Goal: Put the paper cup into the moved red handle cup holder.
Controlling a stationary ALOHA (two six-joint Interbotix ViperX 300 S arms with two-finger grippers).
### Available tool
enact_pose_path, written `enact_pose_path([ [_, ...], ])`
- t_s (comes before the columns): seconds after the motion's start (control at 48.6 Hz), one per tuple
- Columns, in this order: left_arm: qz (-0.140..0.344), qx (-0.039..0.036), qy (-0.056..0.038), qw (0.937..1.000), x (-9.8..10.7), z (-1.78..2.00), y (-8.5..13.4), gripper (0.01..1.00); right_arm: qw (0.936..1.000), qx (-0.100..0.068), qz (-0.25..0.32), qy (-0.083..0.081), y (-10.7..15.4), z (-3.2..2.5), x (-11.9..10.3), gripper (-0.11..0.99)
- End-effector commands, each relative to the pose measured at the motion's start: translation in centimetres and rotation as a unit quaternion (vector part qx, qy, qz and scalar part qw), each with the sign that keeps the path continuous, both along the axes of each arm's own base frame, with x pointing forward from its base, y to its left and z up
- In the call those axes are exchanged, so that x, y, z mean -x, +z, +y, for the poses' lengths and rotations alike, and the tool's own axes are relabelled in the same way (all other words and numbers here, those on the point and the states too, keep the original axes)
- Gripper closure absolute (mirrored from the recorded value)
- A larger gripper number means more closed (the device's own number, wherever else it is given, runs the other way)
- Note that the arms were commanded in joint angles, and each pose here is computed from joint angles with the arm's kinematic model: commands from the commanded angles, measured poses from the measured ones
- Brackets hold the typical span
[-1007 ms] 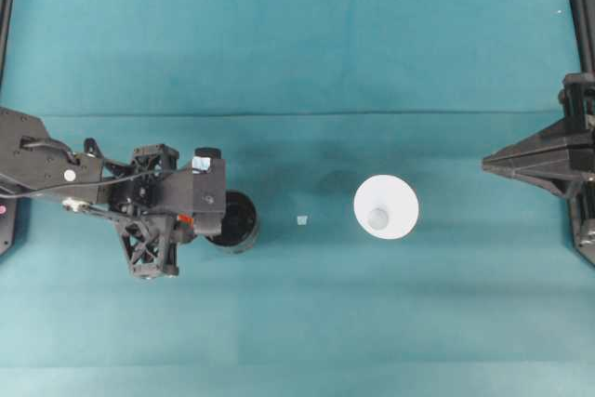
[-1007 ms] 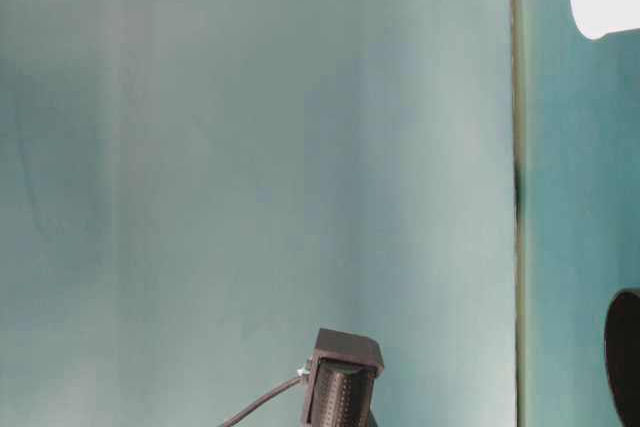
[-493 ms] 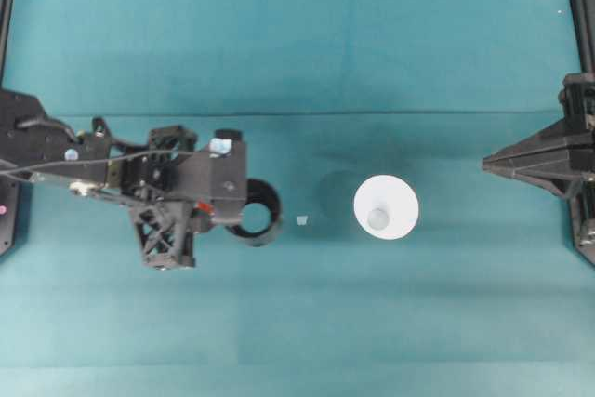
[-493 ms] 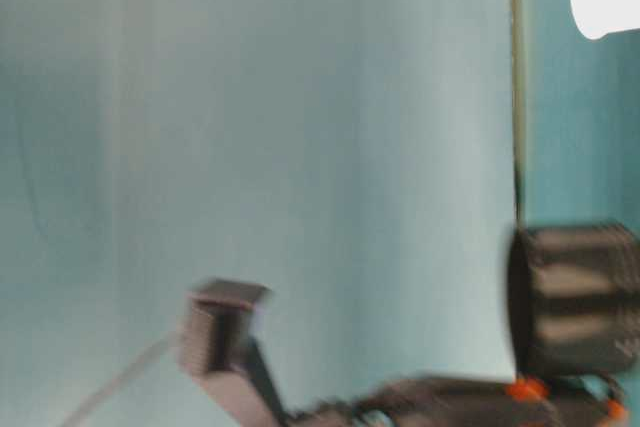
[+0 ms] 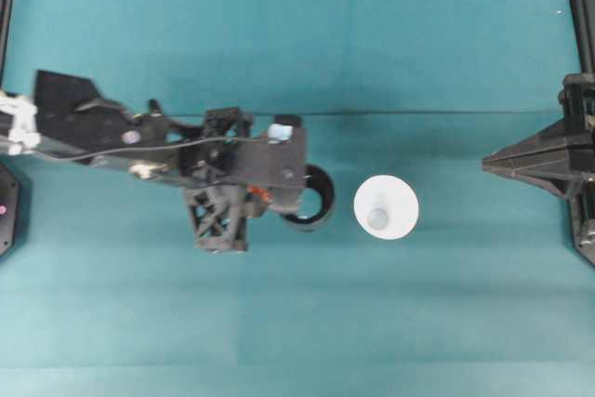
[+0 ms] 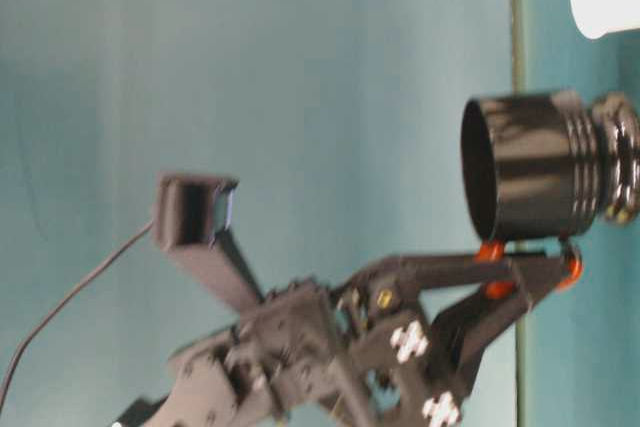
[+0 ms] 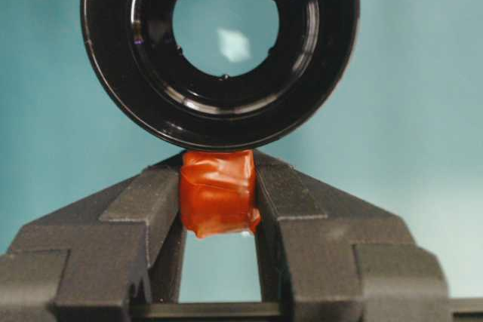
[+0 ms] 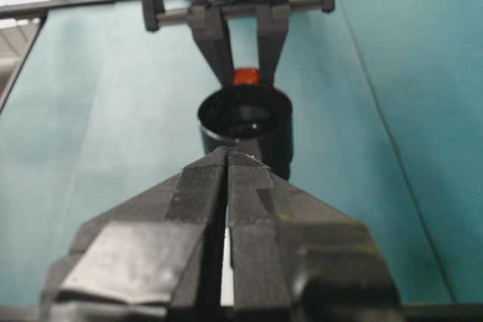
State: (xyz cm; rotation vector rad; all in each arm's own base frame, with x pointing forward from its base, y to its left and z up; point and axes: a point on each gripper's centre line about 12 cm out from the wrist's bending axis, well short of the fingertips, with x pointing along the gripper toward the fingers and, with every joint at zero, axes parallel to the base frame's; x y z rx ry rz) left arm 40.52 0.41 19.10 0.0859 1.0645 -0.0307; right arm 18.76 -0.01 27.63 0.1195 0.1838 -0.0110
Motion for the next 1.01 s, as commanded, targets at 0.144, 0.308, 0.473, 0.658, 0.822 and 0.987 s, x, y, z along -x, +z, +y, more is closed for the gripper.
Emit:
enact_pose_path([
  [0.144, 0.015, -0.0037, -0.0014, 0.9999, -0.9, 0.29, -1.6, 0.729, 0.9999, -0.010, -0.004, -0.002, 0.5, -0.03, -0.2, 0.97],
  [0.308, 0.032, -0.0030, -0.0010, 0.9995, -1.1, 0.29, -3.7, 0.729, 0.9999, -0.013, -0.003, -0.003, 0.5, -0.03, -0.2, 0.97],
  [0.473, 0.018, -0.0029, -0.0015, 0.9998, -1.6, 0.28, -4.2, 0.729, 0.9999, -0.015, -0.002, -0.003, 0.5, -0.03, -0.2, 0.97],
  [0.658, 0.028, -0.0021, -0.0012, 0.9996, -1.2, 0.27, -4.9, 0.729, 0.9999, -0.017, -0.002, -0.004, 0.5, -0.03, -0.2, 0.97],
  [0.822, 0.037, -0.0020, -0.0012, 0.9993, -0.7, 0.26, -5.3, 0.729, 0.9999, -0.017, -0.002, -0.004, 0.4, -0.03, -0.2, 0.97],
  [0.987, 0.037, -0.0026, -0.0016, 0.9993, -0.6, 0.27, -5.3, 0.729, 0.9999, -0.017, -0.002, -0.004, 0.4, -0.03, -0.2, 0.97],
])
